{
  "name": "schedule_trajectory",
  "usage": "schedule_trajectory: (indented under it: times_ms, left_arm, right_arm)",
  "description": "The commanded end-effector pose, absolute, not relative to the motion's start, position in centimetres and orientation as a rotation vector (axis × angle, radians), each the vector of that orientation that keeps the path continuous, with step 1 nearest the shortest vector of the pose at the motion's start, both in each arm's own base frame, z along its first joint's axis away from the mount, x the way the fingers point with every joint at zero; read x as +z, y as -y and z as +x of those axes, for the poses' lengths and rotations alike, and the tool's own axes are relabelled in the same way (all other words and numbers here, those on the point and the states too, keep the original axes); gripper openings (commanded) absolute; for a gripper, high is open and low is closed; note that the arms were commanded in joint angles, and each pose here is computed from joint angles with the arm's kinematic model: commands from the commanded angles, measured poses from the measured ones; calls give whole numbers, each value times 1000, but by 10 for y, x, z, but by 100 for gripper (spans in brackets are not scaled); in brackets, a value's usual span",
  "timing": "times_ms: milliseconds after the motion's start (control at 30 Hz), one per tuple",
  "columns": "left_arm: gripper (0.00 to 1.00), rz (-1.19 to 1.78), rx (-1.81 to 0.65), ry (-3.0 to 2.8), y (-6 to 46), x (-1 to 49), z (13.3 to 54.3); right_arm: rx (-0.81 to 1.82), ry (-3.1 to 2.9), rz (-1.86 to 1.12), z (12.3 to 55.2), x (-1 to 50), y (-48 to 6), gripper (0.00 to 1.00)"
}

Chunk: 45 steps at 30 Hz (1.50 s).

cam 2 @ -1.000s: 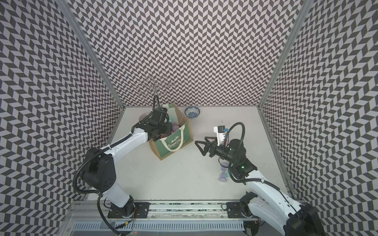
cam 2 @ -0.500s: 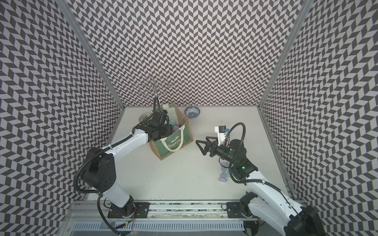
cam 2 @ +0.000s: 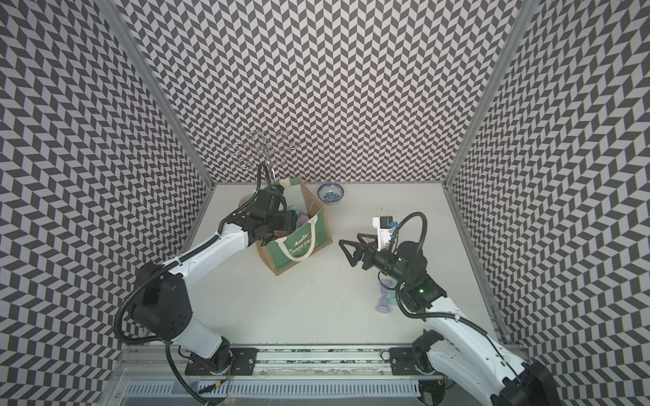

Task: Put the hourglass into the canvas bag
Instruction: Place the hourglass in the canvas bag, then pick up the hourglass from the center of the board.

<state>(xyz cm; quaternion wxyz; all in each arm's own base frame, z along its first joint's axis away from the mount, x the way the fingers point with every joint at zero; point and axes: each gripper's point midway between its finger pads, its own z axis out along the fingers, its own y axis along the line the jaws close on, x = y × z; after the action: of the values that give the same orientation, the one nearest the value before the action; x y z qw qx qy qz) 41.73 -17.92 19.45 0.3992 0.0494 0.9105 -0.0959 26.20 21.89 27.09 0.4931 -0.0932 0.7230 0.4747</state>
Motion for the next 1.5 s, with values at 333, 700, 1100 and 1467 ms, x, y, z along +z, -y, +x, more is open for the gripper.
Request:
schedule_trajectory:
  times_ms: [333, 700, 1100, 1467]
  left_arm:
    - [76, 93, -373, -2146, 198, 266, 388]
    - [76, 173, -471, -2037, 238, 306, 348]
    - [78, 380, -594, -2038, 315, 292, 277]
    - [78, 731, -525, -1935, 375, 244, 291]
  right_arm:
    - [1114, -1715, -173, 262, 279, -209, 99]
    - [1029, -1772, -110, 262, 282, -194, 99]
    - [796, -1913, 62, 262, 266, -153, 99]
    - [690, -1959, 146, 256, 250, -130, 99]
